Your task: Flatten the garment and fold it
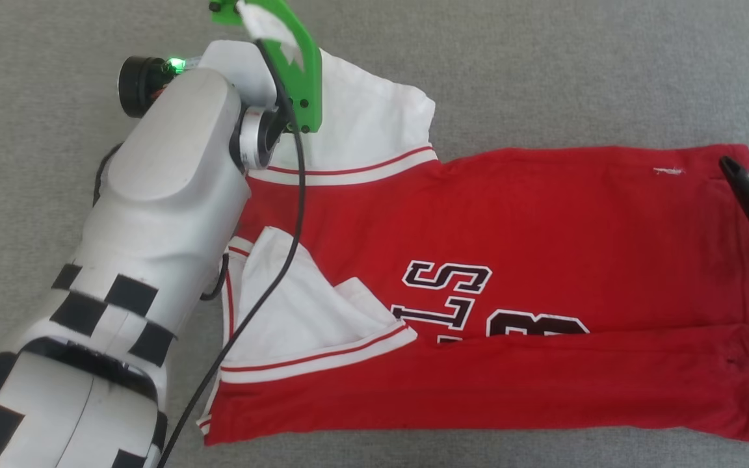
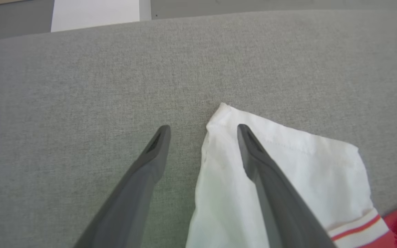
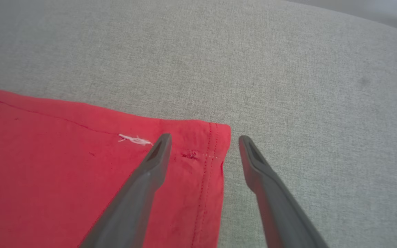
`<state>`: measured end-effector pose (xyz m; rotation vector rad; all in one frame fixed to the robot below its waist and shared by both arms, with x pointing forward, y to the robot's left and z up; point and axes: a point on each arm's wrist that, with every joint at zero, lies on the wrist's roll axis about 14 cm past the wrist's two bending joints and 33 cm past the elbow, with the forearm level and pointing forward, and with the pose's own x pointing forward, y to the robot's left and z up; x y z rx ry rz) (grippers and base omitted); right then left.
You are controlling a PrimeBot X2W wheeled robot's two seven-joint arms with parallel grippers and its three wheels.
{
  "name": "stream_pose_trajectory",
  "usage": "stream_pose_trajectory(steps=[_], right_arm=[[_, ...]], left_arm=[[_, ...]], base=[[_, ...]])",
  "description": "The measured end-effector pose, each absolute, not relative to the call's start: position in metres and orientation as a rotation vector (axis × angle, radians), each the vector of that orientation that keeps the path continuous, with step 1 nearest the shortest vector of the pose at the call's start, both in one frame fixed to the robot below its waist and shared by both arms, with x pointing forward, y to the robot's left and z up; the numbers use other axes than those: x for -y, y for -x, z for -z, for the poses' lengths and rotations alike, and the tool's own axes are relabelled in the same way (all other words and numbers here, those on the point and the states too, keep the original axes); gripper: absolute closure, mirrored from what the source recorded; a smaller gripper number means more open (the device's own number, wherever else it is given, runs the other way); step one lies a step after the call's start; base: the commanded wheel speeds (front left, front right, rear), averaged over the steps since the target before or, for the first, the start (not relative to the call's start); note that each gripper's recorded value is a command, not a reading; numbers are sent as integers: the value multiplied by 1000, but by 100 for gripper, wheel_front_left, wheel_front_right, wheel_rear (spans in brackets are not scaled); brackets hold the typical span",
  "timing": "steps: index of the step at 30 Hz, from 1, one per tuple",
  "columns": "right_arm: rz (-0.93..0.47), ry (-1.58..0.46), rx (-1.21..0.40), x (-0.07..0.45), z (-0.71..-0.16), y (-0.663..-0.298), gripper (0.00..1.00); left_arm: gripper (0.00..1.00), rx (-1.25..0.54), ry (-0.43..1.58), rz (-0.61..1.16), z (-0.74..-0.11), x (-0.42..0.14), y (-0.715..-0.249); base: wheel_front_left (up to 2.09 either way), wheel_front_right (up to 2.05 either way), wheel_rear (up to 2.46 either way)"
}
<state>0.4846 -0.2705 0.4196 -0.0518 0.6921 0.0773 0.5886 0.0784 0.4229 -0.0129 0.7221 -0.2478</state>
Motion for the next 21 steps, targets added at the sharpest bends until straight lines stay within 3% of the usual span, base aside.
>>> stream_pose_trajectory(steps=[5, 11, 12, 13, 21], right_arm=[[-63, 61, -716, 279, -411, -481, 0], [-45, 65, -724, 287, -407, -476, 0], [-44, 63, -725, 288, -407, -476, 0], [-43, 63, -725, 289, -406, -476, 0], [-29, 73, -738, 296, -408, -476, 0]], left_arm=[[0, -958, -43, 234, -379, -79, -575], [3, -1086, -58, 248, -364, -72, -571], [44, -1100, -55, 253, -363, -71, -571], [100, -1103, -47, 256, -363, -71, -571], [100, -1034, 67, 309, -371, -56, -575]], base=[[0, 0, 0], [0, 0, 0], [0, 0, 0], [0, 0, 0], [0, 0, 0]])
